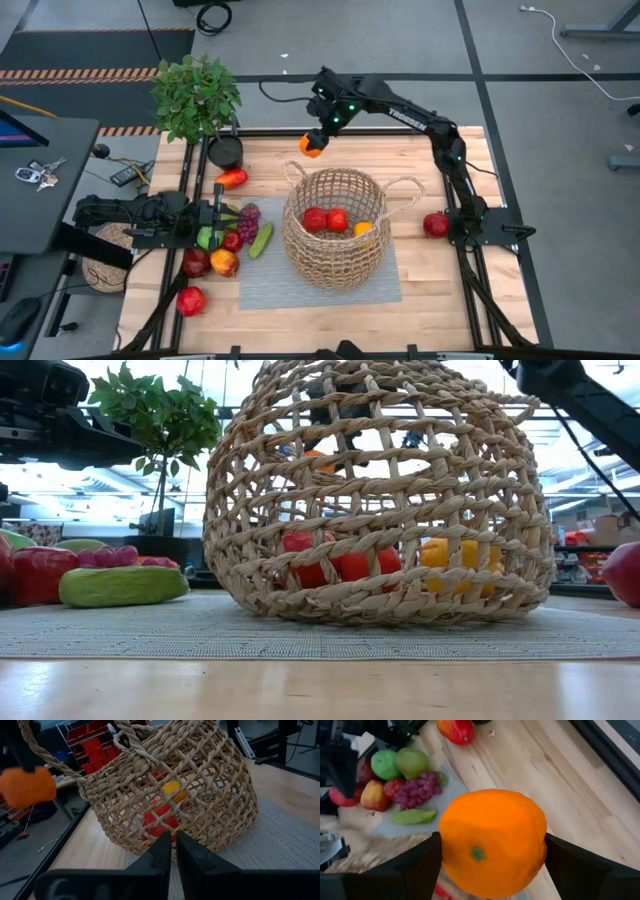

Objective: Build produce basket
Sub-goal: Put the orange into the brown basket

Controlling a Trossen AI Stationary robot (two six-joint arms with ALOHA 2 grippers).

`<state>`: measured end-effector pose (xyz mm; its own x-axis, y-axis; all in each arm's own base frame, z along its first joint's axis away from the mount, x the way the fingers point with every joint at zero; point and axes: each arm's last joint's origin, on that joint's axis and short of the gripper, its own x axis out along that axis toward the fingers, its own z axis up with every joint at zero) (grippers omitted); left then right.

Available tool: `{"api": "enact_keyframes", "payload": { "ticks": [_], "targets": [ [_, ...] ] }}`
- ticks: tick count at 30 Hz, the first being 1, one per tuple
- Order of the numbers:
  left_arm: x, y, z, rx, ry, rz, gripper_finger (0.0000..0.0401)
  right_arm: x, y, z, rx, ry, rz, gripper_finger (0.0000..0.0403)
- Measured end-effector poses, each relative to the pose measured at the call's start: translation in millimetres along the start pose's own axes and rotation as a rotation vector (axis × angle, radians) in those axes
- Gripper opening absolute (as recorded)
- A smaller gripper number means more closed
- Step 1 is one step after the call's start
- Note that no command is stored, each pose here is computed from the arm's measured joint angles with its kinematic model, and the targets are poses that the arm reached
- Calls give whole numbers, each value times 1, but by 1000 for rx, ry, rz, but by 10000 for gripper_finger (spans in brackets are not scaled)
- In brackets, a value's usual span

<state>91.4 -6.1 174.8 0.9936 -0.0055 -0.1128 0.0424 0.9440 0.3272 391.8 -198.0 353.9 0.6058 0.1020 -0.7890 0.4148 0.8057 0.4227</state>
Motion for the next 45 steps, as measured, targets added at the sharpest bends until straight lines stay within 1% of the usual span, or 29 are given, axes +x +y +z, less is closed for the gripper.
{"api": "enact_keyframes", "payload": {
  "ticks": [3,6,10,14,17,21,24,26,31,35,45],
  "targets": [
    [0,0,0,0,0,0,36,-17,6,-7,-9,14,-3,325],
    [0,0,0,0,0,0,33,-37,14,-11,-27,-14,2,325],
    [0,0,0,0,0,0,30,-64,32,-19,-50,-65,20,325],
    [0,0,0,0,0,0,28,-91,53,-30,-110,-117,49,325],
    [0,0,0,0,0,0,30,-110,74,-42,-209,-145,95,325],
    [0,0,0,0,0,0,34,-130,103,-60,-416,-167,195,325],
    [0,0,0,0,0,0,36,-142,123,-75,-547,-180,270,325],
    [0,0,0,0,0,-1,35,-146,133,-81,-605,-178,330,325],
    [0,0,0,0,0,0,30,-159,149,-93,-705,-196,484,325],
    [0,0,0,0,0,0,28,-163,154,-95,-741,-202,567,325],
    [0,0,0,0,0,0,36,-161,154,-95,-741,-197,579,325]
  ]
}}
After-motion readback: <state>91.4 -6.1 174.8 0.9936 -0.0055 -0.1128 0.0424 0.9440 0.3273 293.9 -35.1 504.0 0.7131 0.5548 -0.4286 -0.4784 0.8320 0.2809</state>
